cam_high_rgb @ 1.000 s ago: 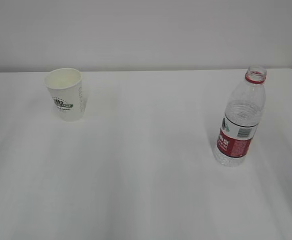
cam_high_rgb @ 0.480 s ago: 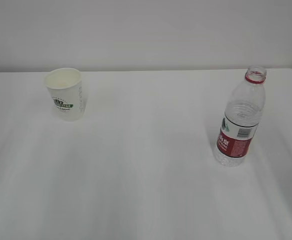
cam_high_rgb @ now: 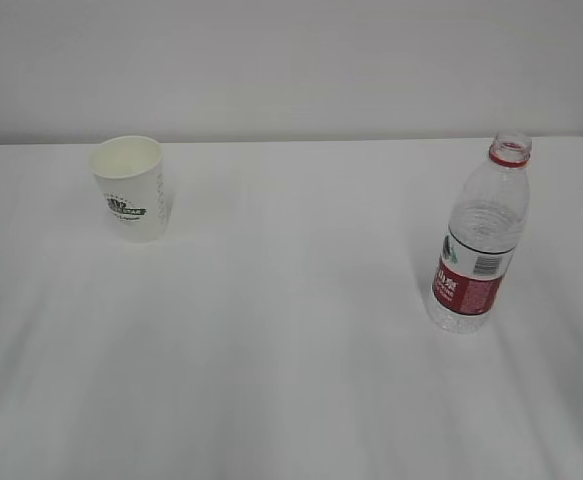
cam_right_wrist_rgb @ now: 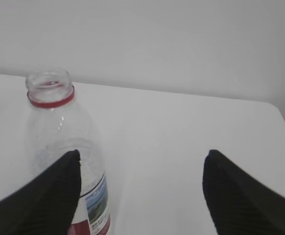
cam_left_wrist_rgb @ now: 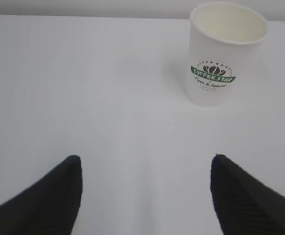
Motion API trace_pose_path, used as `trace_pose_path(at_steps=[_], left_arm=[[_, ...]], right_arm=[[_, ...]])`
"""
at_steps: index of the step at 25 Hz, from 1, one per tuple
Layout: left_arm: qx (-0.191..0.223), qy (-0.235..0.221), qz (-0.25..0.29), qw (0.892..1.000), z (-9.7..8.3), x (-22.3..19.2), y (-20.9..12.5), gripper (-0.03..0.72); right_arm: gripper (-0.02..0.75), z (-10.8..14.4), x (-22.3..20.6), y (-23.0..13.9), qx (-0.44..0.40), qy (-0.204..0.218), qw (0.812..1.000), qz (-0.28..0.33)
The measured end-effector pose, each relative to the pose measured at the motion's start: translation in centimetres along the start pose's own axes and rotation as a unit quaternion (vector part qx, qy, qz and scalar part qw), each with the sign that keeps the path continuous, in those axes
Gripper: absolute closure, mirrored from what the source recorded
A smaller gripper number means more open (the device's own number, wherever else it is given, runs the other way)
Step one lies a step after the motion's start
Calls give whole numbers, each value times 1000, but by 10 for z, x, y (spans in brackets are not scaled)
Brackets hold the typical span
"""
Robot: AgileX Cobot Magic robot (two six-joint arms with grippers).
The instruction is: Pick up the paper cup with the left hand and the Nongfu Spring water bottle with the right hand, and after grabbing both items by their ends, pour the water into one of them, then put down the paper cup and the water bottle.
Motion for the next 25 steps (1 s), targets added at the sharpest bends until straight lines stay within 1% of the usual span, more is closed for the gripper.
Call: trace_pose_path(at_steps=[2,8,13,18,25], left_arm=[[0,-1,7,1000,0,0,-9,102],[-11,-26,3,1000,-9,10,-34,102],[-16,-39,-9,999,-11,20,-46,102],[-10,-56,-17,998,-13,27,-53,102],[-18,-86,13,996,-20,28,-69,102]], right_arm=[[148,3,1,-7,-2,6,1000,2],[148,11,5,-28,-5,21,1000,9],[148,18,11,-46,-10,33,999,15],[148,22,19,-59,-15,40,999,20],[148,27,29,-71,-20,45,999,24]])
Point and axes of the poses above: a point on each arm's last joint axis where the gripper is mounted, x pointing back along that axis away from the gripper, z along the wrist's bending axis when the last joint is at zero, y = z × x, the point moved 5 cm from there along -x, pointing out along that axis toward the gripper, and after that the axes turned 4 degrees about x, right-handed, at the moved point
